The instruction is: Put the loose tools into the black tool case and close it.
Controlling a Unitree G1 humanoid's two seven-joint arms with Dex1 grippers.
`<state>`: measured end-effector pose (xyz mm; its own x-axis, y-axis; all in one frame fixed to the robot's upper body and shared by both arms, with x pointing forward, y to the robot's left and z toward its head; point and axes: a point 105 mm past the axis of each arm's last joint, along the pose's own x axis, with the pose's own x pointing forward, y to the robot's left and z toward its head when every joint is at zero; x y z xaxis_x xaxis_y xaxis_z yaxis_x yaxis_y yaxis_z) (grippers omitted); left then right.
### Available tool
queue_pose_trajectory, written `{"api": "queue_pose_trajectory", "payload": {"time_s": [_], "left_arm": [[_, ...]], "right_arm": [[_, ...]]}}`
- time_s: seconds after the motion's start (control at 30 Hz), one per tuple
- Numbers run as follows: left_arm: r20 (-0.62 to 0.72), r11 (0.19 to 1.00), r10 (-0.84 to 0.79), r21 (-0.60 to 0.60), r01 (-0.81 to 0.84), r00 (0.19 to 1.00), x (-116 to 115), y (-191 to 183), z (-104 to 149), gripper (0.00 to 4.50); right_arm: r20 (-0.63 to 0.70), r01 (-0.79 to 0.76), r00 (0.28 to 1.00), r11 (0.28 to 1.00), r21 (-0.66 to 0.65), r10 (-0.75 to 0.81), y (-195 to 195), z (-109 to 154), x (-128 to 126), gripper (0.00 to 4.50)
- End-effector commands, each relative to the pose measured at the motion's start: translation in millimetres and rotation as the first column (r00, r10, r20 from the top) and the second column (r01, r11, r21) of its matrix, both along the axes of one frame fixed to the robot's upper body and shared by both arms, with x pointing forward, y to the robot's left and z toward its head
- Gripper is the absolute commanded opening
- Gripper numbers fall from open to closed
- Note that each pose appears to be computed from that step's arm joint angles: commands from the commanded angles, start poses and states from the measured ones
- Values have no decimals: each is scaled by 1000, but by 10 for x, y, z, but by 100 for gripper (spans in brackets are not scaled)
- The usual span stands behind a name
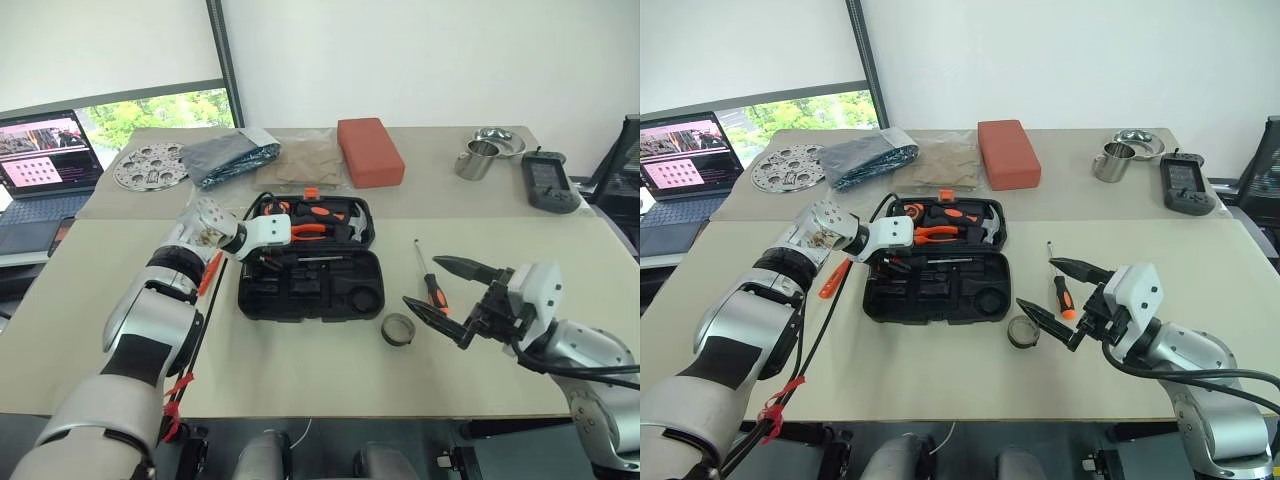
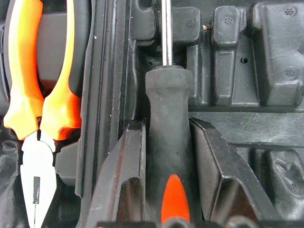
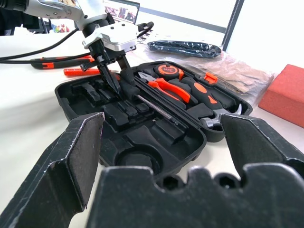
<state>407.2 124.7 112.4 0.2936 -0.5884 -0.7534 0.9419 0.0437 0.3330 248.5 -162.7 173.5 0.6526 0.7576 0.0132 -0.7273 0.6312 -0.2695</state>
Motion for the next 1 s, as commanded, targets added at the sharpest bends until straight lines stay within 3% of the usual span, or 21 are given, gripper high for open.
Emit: {"api": "queue_pose_trajectory", "payload": {"time_s": [0.03, 0.1, 0.43, 0.5, 0.6, 0.73, 0.9, 0.97, 1.0], "left_arm": [[119, 1000, 21, -11, -20, 993, 113, -23, 183, 306], [147, 998, 25, -52, -17, 989, 135, -65, 296, 373], [271, 985, 36, -170, 11, 962, 106, -107, 755, 373], [275, 972, 74, -235, -8, 959, 107, -140, 841, 373], [191, 869, 243, -478, -126, 951, 156, -259, 904, 373], [1, 670, 445, -664, -332, 895, 150, -283, 753, 256], [-110, 538, 568, -700, -470, 815, -38, -340, 370, 62], [-101, 515, 609, -704, -489, 786, -76, -353, 272, 12], [-106, 489, 638, -709, -507, 763, -60, -331, 240, 12]], "right_arm": [[65, -8, 998, 1000, 1, 8, 34, 111, -45, 450], [66, -1, 998, 1000, 0, 1, 22, 110, -52, 450], [61, 3, 998, 1000, 3, -3, 21, 95, -71, 450], [60, 4, 998, 1000, 3, -4, 21, 85, -77, 450], [60, 7, 998, 1000, 8, -8, 24, 77, -77, 450], [65, 18, 998, 1000, 17, -19, 23, 77, -84, 450], [63, 24, 998, 999, 28, -26, 35, 54, -106, 450], [64, 23, 998, 999, 29, -25, 43, 50, -107, 450], [65, 21, 998, 999, 33, -23, 48, 56, -104, 450]]}}
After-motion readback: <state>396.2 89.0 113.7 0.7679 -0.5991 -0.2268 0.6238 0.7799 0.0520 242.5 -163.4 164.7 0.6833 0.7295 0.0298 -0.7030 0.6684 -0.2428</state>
